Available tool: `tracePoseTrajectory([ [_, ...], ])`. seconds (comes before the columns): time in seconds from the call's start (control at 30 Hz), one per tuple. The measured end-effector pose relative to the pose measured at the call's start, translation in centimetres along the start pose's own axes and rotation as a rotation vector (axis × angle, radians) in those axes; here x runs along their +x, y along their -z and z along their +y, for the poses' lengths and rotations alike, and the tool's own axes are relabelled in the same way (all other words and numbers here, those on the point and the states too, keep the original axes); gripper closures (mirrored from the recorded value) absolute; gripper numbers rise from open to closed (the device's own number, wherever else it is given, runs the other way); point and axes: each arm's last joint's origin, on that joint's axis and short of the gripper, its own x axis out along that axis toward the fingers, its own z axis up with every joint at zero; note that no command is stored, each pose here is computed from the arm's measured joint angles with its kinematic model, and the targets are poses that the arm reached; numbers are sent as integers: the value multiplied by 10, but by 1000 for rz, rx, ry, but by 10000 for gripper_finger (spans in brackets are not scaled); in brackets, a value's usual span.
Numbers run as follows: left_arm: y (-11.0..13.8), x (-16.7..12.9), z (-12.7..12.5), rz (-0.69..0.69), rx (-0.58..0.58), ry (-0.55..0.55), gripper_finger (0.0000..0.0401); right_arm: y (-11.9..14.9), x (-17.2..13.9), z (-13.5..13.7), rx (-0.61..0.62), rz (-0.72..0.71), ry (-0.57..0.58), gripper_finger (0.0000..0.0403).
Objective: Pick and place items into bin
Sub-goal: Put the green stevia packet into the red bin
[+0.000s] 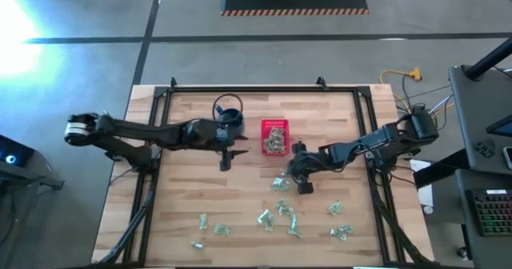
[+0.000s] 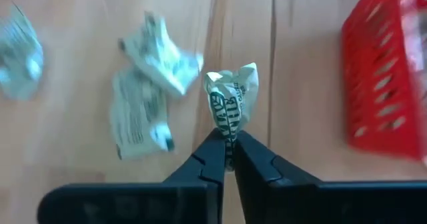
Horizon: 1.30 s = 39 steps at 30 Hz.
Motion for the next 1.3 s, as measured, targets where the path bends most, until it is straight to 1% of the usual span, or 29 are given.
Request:
tracePoseTrajectory([
  [0.07,12,-6,-5,27,-17,18,218,-4,-5,-1,-2,-26,13,387],
  [0.13,19,-7,-10,29,-29,33,218,-7,-11,-3,-12,-45,66,388],
  [0.2,31,-8,-15,61,-37,49,218,-15,-18,-6,-22,-87,149,388],
  [0.33,43,-4,-22,65,-53,68,218,-26,-25,-14,-52,-121,362,389],
  [0.43,46,0,-25,39,-68,76,218,-33,-27,-22,-84,-132,446,389],
  [0.47,49,0,-26,47,-66,80,218,-35,-27,-25,-84,-140,454,389],
  [0.57,46,4,-31,16,-63,97,218,-34,-27,-35,-63,-118,474,389],
  [0.63,49,5,-35,31,-53,130,218,-34,-26,-42,-46,-114,480,381],
  [0.7,47,11,-39,10,-44,169,218,-34,-26,-48,-21,-116,472,361],
  [0.77,51,17,-44,36,-25,201,218,-36,-27,-53,16,-131,457,335],
  [0.9,52,34,-52,52,3,227,218,-36,-27,-61,51,-133,457,276],
  [1.0,51,50,-58,62,84,248,218,-39,-28,-61,52,-145,450,240],
  [1.1,49,68,-65,75,157,262,218,-41,-29,-54,6,-152,401,217],
  [1.17,48,81,-70,87,195,271,218,-41,-29,-49,-19,-150,379,210],
  [1.3,43,104,-78,87,265,275,218,-36,-31,-39,-42,-94,347,209],
])
